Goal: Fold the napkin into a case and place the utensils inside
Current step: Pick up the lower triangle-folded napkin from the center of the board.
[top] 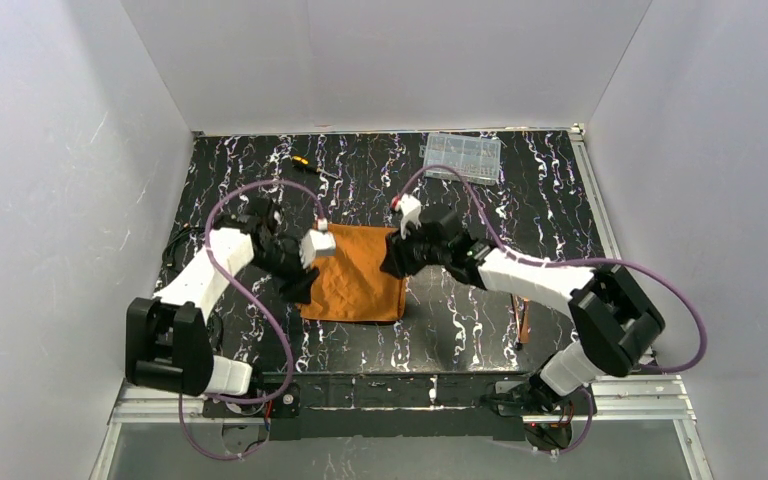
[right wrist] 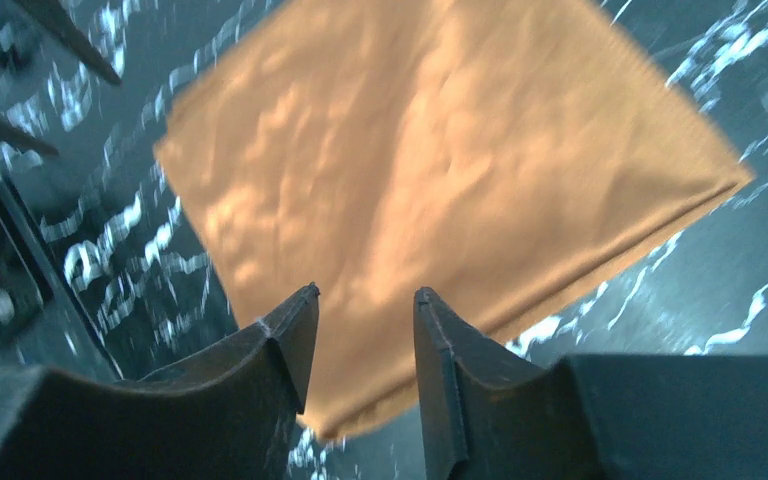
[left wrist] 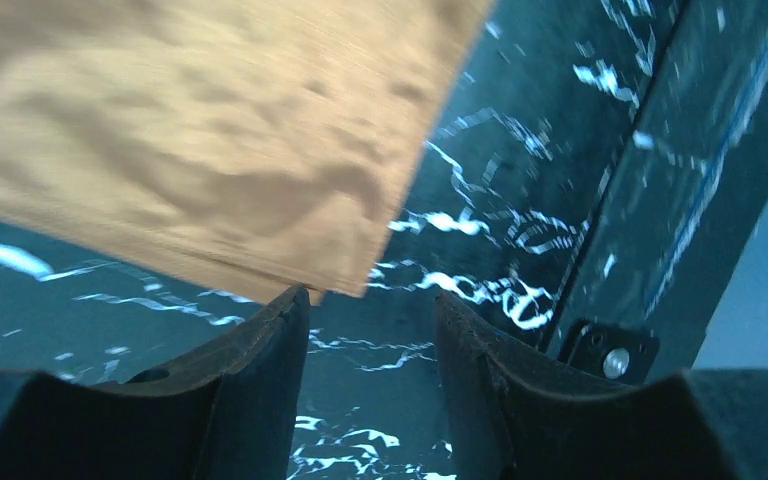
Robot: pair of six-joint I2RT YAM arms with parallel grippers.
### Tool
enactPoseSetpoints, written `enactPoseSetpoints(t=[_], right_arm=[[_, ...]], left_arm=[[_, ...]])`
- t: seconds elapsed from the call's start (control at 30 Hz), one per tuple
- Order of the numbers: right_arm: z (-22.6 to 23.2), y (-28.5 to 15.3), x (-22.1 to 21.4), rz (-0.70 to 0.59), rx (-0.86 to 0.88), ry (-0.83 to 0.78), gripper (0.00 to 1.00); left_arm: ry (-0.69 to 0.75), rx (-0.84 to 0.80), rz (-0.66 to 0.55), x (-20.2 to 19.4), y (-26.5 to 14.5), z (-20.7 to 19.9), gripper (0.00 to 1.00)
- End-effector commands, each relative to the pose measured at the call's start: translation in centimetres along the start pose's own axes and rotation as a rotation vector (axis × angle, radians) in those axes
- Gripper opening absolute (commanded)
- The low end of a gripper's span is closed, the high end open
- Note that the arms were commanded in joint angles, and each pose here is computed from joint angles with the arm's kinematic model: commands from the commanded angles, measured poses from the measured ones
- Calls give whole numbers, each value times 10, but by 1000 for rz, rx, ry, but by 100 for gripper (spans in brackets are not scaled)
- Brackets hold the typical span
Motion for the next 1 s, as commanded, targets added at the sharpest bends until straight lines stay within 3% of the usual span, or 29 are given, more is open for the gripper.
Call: enactPoseSetpoints(t=[0.0, 0.27, 0.4, 0.57, 0.97], right_arm=[[9, -23, -28, 62, -7, -184, 51], [25, -38, -31, 67, 55, -352, 57], [34, -31, -45, 149, 100, -395, 59], [42, -26, -56, 203, 146, -475, 62], [45, -26, -76, 184, 212, -720, 75]], left_arm=[[336, -93, 45, -28, 15, -21, 47], [589, -66, 138, -47, 33, -12, 45], [679, 7, 143, -51, 45, 0, 45], [690, 15, 186, -52, 54, 11, 44], [695, 4, 211, -60, 65, 17, 38]])
Point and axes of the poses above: each gripper's point midway between its finger pads, its own y axis out along the fingers, its own z axis along the line the jaws close on, x = y × z, the point moved 7 cm from there along -y, back along the fingers
